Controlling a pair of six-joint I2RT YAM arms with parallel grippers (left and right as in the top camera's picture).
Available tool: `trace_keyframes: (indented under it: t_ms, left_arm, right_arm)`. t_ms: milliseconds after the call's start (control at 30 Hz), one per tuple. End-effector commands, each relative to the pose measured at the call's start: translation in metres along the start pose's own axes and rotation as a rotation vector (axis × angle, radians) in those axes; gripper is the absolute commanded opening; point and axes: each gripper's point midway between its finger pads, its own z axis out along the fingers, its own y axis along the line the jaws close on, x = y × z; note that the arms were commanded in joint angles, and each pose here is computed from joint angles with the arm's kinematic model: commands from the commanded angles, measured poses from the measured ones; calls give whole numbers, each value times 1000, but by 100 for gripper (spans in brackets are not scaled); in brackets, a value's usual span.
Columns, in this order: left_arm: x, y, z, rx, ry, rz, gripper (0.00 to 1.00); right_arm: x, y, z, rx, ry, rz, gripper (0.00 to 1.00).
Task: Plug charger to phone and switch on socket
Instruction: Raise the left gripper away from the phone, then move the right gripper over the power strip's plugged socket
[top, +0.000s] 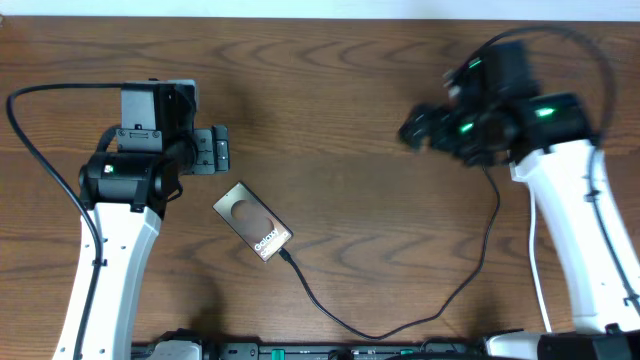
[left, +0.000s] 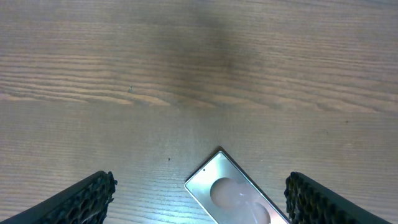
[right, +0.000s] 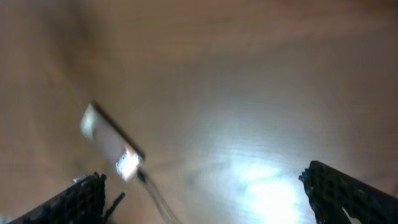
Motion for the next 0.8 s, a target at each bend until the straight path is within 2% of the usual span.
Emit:
trace_keyframes:
  t_ms: [0,200,400,600,767]
  left_arm:
    - [-7,3,-6,-17,-23,3,90]
    - [-7,3,-6,-17,-23,2,89]
    - [-7,3,-6,-17,-23,2,90]
    - [-7,3,-6,-17,-23,2,90]
    - [-7,3,-6,-17,-23,3,90]
  right_arm:
    - [-54,-54,-51,112,-200,35,99]
    - [-71,-133,-86,85,-265,149,99]
    - [-70,-205,-93,135,-261,206,98]
    - [-73,-236,-53,113,-157,85,99]
    - [-82,-263,-7,93,-96,89,99]
